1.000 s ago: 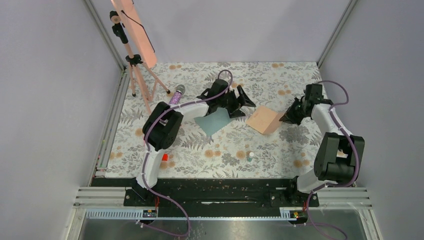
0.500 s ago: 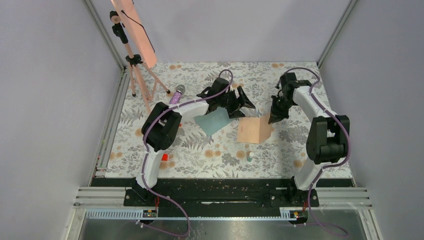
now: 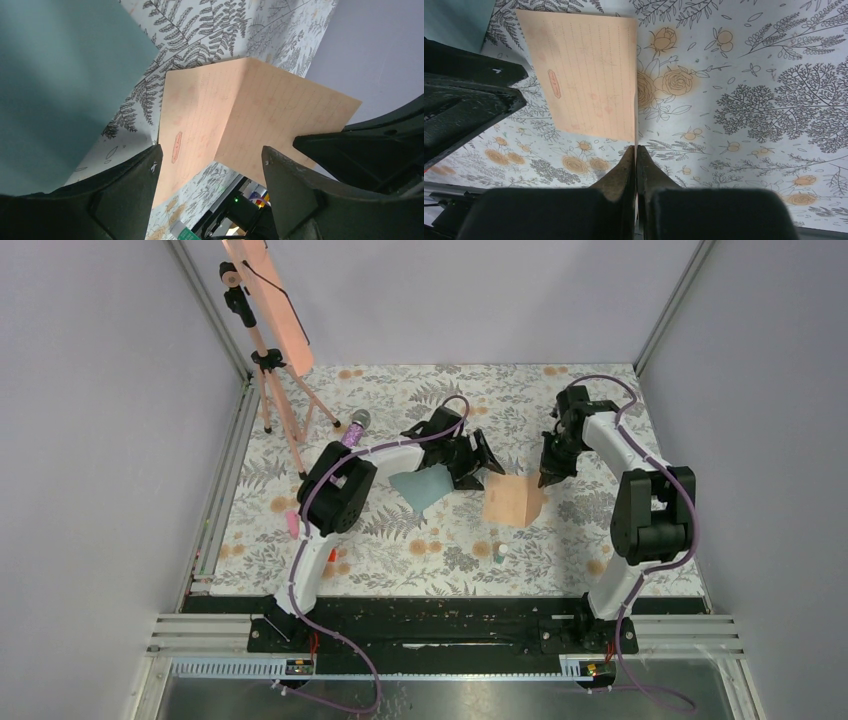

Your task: Place the letter into the envelope and seal it

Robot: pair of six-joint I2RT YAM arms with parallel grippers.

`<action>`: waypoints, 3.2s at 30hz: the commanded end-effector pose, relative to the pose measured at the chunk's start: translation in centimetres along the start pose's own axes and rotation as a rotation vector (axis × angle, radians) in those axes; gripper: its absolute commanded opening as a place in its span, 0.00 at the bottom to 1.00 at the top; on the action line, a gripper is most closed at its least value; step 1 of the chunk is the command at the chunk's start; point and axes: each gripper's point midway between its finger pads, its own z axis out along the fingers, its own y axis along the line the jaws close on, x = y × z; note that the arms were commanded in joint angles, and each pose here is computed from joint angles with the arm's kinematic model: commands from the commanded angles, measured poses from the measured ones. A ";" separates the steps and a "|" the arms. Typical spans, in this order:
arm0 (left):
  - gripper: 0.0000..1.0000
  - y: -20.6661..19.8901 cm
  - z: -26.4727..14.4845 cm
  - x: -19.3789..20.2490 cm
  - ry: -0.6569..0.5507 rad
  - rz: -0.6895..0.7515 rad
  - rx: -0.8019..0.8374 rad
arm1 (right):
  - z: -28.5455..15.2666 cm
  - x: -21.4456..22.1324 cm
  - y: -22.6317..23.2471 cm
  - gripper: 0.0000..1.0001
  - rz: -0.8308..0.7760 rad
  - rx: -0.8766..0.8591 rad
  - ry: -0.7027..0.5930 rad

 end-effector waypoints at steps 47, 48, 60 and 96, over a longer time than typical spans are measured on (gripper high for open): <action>0.76 -4.9 -4.9 -0.8 -0.073 -0.027 0.191 | 4.8 -0.9 7.1 0.65 0.239 -0.245 -0.039; 0.76 -4.9 -5.0 -0.8 -0.074 -0.029 0.194 | 4.6 -1.0 7.1 0.66 0.243 -0.251 -0.048; 0.76 -4.8 -4.8 -0.6 -0.074 -0.030 0.201 | 4.2 -2.2 7.3 0.64 0.324 -0.272 -0.145; 0.66 3.9 0.9 2.9 0.038 0.045 -0.132 | 5.5 4.1 3.1 0.00 0.429 -0.201 -0.053</action>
